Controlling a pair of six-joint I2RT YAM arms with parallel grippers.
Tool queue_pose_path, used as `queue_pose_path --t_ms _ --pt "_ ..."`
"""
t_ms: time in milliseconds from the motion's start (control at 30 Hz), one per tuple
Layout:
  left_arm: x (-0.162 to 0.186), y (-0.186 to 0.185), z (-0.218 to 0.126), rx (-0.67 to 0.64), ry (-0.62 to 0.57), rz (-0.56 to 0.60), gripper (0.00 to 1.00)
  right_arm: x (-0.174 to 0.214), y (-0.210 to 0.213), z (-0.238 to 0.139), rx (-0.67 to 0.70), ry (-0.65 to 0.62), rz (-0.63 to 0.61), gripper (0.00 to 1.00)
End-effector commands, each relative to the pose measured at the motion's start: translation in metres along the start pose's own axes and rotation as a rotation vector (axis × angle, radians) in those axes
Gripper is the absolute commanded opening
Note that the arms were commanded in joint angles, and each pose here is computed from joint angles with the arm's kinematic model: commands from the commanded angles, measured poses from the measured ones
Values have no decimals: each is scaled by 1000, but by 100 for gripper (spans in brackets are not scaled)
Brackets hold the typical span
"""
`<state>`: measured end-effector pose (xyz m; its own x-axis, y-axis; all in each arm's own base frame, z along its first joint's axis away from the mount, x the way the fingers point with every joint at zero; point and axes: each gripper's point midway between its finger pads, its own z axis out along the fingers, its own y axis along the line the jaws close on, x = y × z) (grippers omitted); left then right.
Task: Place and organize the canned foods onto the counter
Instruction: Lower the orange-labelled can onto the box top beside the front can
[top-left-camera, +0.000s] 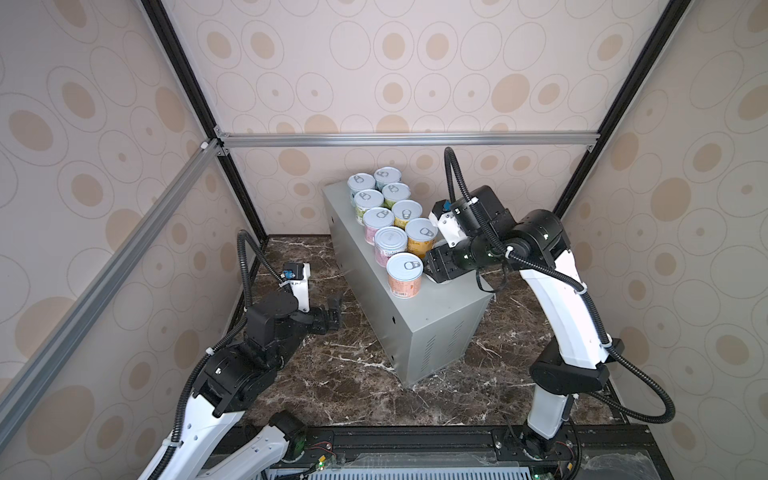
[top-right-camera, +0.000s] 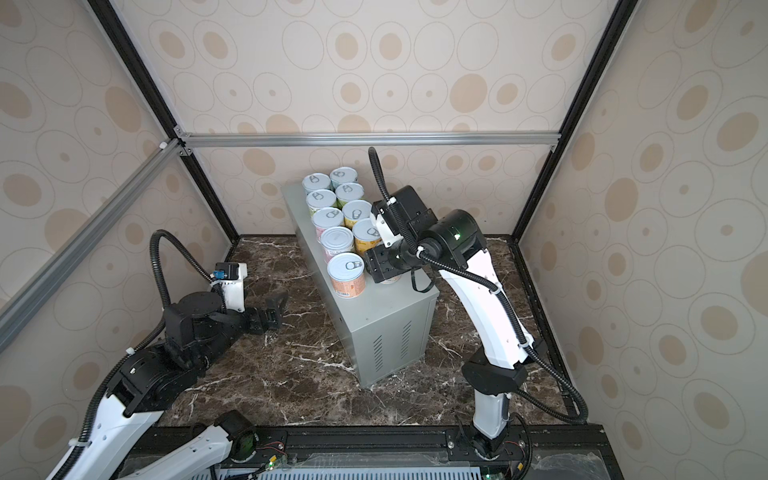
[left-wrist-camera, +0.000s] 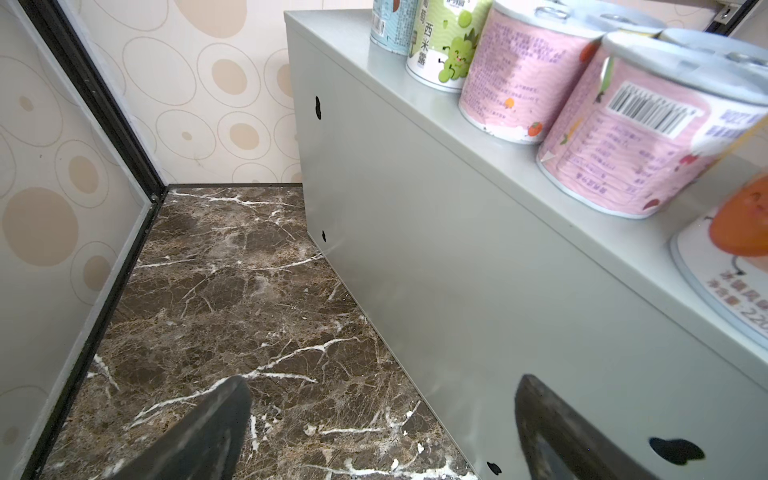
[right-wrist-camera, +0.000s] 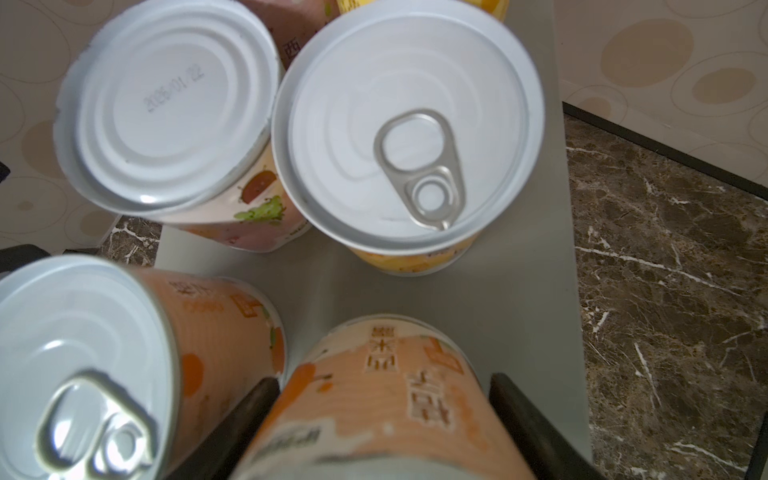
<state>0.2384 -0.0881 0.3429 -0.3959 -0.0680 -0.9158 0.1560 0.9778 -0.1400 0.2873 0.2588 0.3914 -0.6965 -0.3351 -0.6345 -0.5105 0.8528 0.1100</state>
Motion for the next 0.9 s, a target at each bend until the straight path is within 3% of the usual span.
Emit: queue_pose_path --t_ms 0,467,867 --pt "-1 7 -5 -26 -4 -12 99 -8 6 -1 -18 -35 -18 63" --pt "-5 9 -11 -32 -9 -14 99 -5 6 0 -17 -29 -15 77" --pt "-7 15 -21 -46 -16 -18 99 -9 6 -4 -23 -52 -7 82"
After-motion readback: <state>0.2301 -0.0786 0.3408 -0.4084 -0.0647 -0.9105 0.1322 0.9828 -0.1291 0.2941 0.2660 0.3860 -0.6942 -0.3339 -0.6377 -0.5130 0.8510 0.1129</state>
